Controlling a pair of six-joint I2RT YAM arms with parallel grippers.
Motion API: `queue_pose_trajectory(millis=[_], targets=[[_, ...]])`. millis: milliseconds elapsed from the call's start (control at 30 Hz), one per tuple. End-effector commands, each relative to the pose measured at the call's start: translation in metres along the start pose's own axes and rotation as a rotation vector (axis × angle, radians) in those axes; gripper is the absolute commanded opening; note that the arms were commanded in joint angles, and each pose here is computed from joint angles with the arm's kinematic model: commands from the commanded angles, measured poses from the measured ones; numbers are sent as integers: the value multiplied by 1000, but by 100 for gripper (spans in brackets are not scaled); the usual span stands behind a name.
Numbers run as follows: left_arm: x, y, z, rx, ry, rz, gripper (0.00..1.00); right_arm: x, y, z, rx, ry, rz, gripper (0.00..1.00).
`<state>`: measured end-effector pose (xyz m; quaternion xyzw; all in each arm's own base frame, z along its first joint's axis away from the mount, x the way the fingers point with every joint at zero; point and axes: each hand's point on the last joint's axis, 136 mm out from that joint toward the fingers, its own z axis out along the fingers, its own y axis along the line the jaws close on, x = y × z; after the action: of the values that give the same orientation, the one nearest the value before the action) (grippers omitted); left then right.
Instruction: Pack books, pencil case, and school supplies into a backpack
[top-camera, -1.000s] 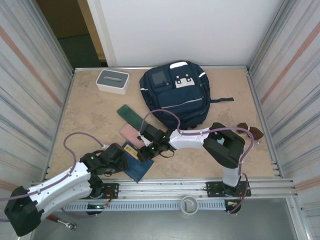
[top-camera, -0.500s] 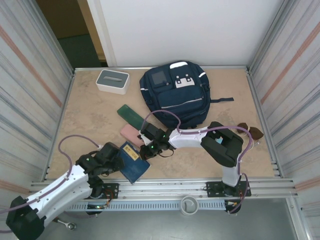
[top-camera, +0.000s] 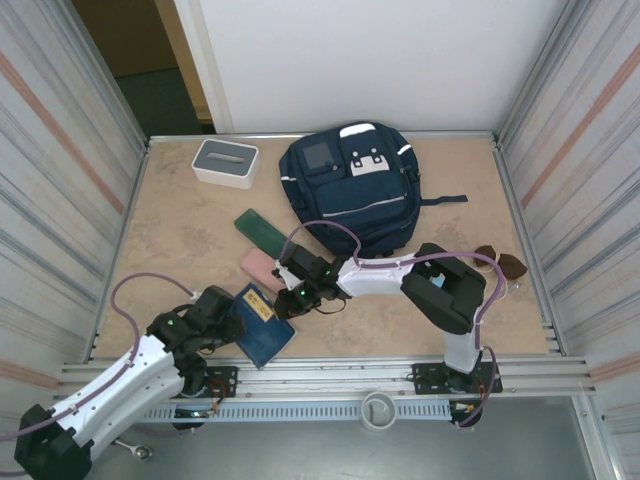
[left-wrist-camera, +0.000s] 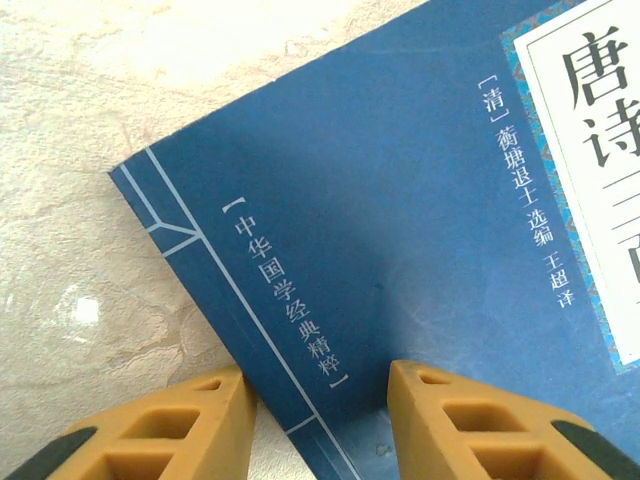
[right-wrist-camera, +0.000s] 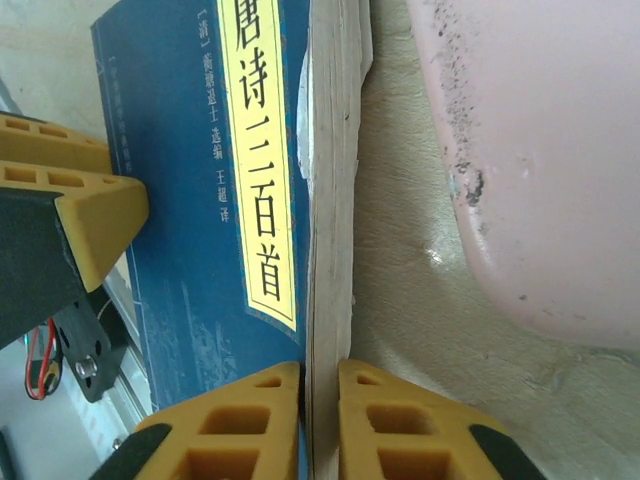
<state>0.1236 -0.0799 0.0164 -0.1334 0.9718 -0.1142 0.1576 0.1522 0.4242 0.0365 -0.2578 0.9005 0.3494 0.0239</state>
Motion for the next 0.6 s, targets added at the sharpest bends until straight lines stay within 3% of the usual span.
queue_pose_trajectory(millis=[0, 200, 333, 567], targets=[[-7, -28, 1, 134, -21, 9, 39, -5, 44, 10, -153, 8, -81, 18], [-10, -28, -4, 136, -39, 19, 39, -7, 41, 15, -132, 2, -93, 13], [-14, -28, -10, 136, -62, 17, 39, -12, 46, 15, -142, -5, -104, 0], [-30, -17, -20, 91, -162, 0, 42, -19, 38, 6, -106, -41, -72, 0]])
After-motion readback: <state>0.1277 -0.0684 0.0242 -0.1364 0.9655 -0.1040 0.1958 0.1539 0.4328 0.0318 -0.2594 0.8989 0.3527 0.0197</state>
